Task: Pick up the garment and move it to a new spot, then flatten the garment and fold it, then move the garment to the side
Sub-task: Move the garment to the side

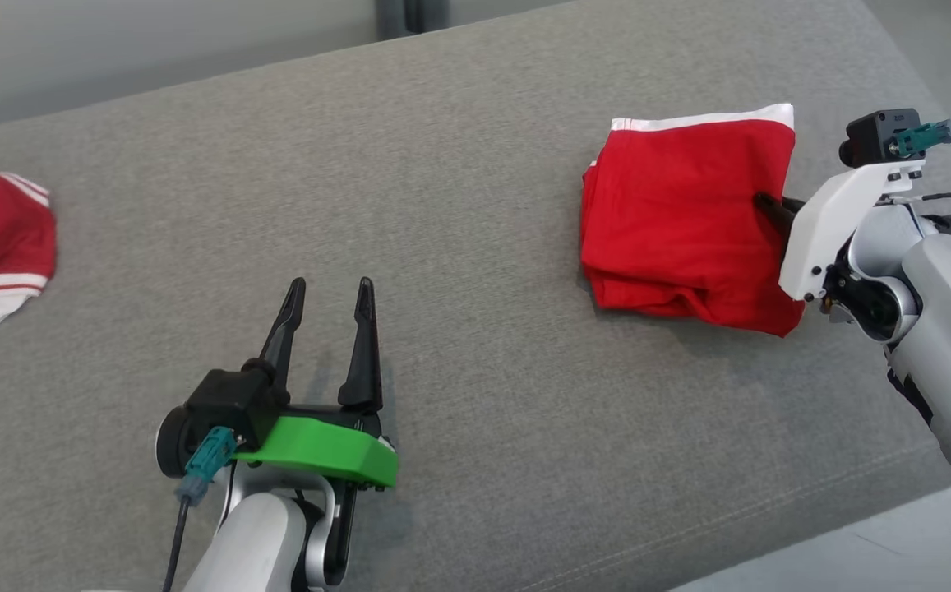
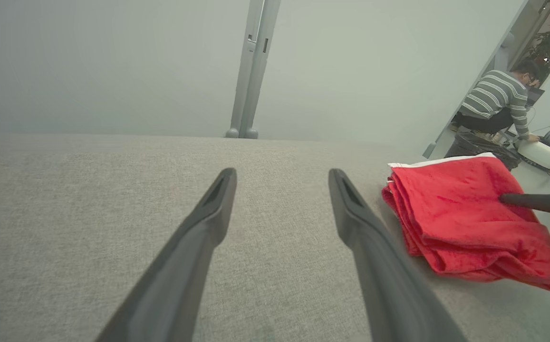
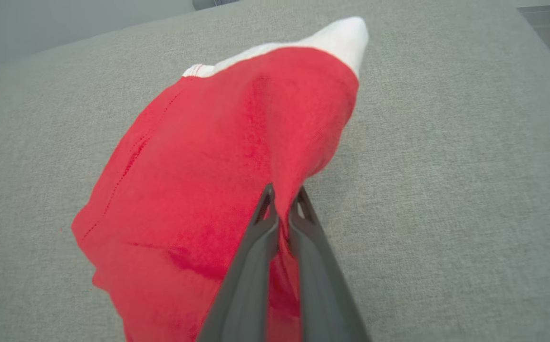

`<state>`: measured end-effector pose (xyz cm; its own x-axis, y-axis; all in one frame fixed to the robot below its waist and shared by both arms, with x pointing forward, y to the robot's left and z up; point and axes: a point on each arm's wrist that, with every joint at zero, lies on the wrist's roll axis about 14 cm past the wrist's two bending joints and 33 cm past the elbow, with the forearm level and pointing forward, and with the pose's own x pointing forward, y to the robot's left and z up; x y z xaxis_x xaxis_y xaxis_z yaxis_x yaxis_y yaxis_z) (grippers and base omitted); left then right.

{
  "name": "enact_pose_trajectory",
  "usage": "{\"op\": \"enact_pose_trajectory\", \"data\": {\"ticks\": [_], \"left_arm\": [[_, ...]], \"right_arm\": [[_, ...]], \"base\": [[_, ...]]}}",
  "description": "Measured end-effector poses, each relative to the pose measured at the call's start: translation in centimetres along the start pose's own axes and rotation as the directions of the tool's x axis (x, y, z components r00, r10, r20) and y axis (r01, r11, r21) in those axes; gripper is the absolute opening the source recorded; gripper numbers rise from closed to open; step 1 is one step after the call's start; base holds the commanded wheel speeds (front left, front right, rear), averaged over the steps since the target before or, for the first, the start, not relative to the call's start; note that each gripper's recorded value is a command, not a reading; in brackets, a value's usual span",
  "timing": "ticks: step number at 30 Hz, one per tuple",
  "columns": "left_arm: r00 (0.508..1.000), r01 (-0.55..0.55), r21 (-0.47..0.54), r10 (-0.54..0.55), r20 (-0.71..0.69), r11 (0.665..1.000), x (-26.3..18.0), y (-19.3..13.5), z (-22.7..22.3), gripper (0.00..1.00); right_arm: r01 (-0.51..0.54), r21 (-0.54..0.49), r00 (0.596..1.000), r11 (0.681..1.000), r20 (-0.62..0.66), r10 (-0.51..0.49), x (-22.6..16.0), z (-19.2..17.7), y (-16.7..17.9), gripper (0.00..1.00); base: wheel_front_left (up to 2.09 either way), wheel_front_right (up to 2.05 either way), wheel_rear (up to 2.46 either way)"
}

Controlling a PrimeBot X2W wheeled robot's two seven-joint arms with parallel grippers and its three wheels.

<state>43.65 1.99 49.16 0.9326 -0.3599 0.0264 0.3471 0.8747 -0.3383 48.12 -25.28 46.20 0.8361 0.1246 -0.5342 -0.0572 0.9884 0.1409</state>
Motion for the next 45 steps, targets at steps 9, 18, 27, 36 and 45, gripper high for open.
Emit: {"op": "enact_pose_trajectory", "data": {"ticks": [9, 18, 27, 36, 45], "left_arm": [[0.988, 0.141, -0.026, -0.142, -0.066, 0.990, 2.6, -4.0, -2.6, 1.00], [0.991, 0.107, -0.017, -0.108, -0.078, 0.994, 3.0, -2.0, -3.2, 1.00], [0.994, 0.092, 0.007, -0.091, -0.065, 0.996, 3.7, -0.4, -2.7, 1.00], [0.995, 0.060, 0.018, -0.058, -0.075, 0.998, 3.7, 1.3, -3.0, 1.00], [0.994, 0.041, 0.020, -0.038, -0.100, 0.999, 3.5, 2.3, -3.8, 1.00]], "right_arm": [[0.127, 0.039, 0.991, 0.991, 0.031, -0.128, -1.7, -0.1, -4.8, 0.00], [0.182, -0.098, 0.982, 0.978, 0.066, -0.176, 0.4, 1.8, -6.5, 0.00], [0.288, -0.261, 0.957, 0.921, 0.106, -0.269, 2.6, 4.6, -10.3, 0.00], [0.343, -0.351, 0.939, 0.872, 0.102, -0.328, 4.5, 4.9, -13.2, 0.00], [0.359, -0.488, 0.932, 0.796, 0.140, -0.335, 6.1, 5.5, -14.5, 0.21]], "base": [[0.00, 0.00, 0.00], [0.00, 0.00, 0.00], [0.00, 0.00, 0.00], [0.00, 0.00, 0.00], [0.00, 0.00, 0.00]]}}
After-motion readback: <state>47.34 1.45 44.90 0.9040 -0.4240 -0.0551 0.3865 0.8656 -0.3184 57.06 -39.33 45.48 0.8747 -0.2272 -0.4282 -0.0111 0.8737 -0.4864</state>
